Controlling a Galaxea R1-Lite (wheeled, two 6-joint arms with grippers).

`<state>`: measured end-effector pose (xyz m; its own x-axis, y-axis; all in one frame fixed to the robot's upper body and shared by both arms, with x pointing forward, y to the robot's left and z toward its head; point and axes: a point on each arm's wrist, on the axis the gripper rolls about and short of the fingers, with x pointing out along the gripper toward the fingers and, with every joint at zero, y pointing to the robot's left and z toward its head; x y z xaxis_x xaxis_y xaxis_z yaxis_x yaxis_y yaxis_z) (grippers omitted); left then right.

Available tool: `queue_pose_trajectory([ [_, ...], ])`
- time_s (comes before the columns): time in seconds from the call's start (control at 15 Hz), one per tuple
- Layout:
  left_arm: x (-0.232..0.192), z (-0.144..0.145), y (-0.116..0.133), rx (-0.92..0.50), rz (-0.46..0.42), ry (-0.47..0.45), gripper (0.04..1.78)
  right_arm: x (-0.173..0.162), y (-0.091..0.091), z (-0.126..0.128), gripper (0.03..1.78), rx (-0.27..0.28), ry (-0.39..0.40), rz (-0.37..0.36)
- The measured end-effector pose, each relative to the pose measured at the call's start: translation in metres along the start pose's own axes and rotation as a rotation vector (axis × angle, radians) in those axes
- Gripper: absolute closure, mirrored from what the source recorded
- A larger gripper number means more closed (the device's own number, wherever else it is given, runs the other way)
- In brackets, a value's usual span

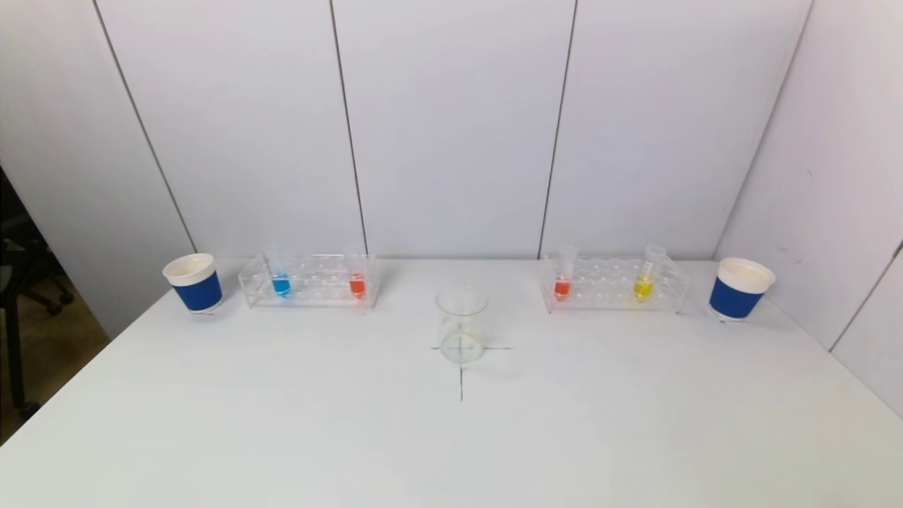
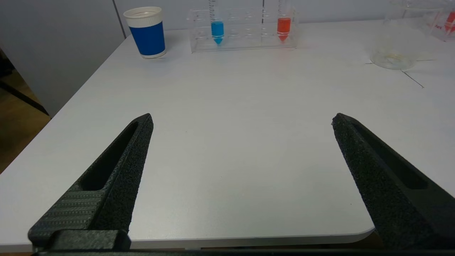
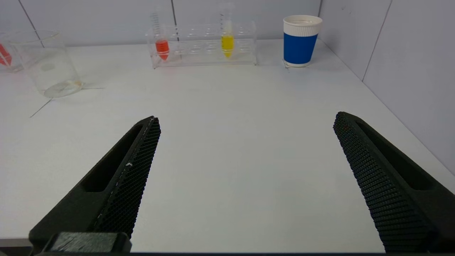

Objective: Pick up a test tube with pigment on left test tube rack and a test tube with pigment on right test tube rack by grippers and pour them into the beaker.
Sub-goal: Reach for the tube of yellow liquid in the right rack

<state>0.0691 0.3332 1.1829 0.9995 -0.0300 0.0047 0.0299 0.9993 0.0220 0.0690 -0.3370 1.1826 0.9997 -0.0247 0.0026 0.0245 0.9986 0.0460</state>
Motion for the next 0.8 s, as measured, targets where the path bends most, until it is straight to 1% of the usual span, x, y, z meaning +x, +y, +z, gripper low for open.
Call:
queue_pose_trajectory([
  [0.8,0.0000,0.0000,0.0000,0.000,0.000,0.000,0.06,0.0000,0.0000,0.0001,0.04,0.002,-0.001,0.000],
])
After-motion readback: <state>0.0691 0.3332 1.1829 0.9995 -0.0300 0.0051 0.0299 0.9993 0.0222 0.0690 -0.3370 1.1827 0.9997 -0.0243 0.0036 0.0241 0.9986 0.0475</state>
